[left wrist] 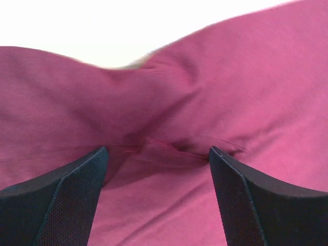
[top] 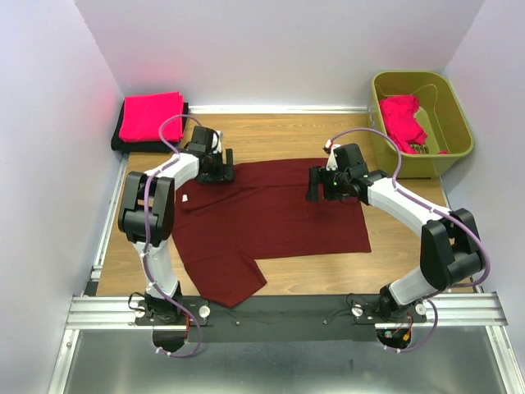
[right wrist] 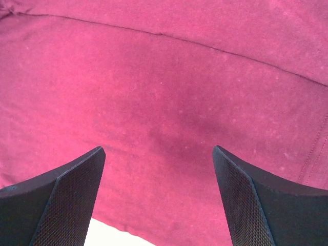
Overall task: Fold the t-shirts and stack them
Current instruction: Fold the tshirt
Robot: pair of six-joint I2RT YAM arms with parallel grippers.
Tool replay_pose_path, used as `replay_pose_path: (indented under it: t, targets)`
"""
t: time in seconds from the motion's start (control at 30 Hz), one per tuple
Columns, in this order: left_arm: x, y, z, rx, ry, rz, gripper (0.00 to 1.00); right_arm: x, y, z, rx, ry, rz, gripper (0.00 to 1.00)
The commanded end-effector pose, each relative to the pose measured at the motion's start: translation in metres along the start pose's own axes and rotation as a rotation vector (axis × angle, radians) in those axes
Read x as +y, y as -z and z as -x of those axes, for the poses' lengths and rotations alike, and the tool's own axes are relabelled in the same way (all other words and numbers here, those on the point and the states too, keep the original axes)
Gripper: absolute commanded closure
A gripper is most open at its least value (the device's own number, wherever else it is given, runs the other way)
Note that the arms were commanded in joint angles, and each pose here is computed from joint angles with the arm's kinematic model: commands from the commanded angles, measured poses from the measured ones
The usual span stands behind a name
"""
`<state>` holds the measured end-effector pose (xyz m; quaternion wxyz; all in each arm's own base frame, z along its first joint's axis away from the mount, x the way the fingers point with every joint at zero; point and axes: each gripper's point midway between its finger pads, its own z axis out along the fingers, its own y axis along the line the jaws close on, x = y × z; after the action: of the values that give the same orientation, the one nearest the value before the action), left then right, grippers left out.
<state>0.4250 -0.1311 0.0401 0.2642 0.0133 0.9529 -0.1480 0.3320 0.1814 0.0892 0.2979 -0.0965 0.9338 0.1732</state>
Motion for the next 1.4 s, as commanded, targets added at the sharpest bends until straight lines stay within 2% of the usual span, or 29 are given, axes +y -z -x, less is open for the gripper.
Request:
replay_pose_path:
  t: [0.0, 0.23, 0.4, 0.53, 0.6, 0.63, 0.7, 0.9, 0.97, 1.33, 1.37]
  targets:
    - [0.031, -0.008, 0.020, -0.040, 0.070, 0.101, 0.12, -0.011, -0.006, -0.014, 0.038, 0.012, -0.056, 0.08]
    - [0.048, -0.028, 0.036, -0.038, 0.071, 0.136, 0.12, -0.016, -0.007, -0.021, 0.050, -0.002, -0.075, 0.08]
    - [0.038, -0.011, 0.049, -0.077, 0.065, 0.099, 0.13, -0.016, -0.004, -0.021, 0.045, 0.000, -0.077, 0.08]
    - [0.025, 0.010, 0.056, -0.116, 0.055, 0.078, 0.18, -0.014, -0.005, -0.021, 0.048, 0.002, -0.066, 0.08]
    - [0.020, 0.016, 0.056, -0.120, 0.046, 0.062, 0.26, -0.014, -0.007, -0.021, 0.052, 0.006, -0.062, 0.09]
    - [0.018, 0.018, 0.056, -0.119, 0.045, 0.053, 0.26, -0.013, -0.006, -0.020, 0.050, 0.006, -0.062, 0.09]
    - [0.013, 0.020, 0.055, -0.115, 0.047, 0.039, 0.33, -0.013, -0.008, -0.021, 0.056, 0.007, -0.059, 0.09]
    - [0.015, 0.013, 0.051, -0.099, 0.067, 0.051, 0.41, -0.011, -0.009, -0.021, 0.060, 0.006, -0.049, 0.09]
    - [0.017, 0.007, 0.049, -0.089, 0.072, 0.057, 0.48, -0.012, -0.009, -0.022, 0.063, 0.006, -0.049, 0.09]
    - [0.020, -0.015, 0.041, -0.048, 0.091, 0.088, 0.53, -0.012, -0.007, -0.029, 0.070, 0.011, -0.047, 0.09]
    - [0.022, -0.018, 0.040, -0.045, 0.090, 0.096, 0.56, -0.013, -0.007, -0.031, 0.073, 0.007, -0.047, 0.09]
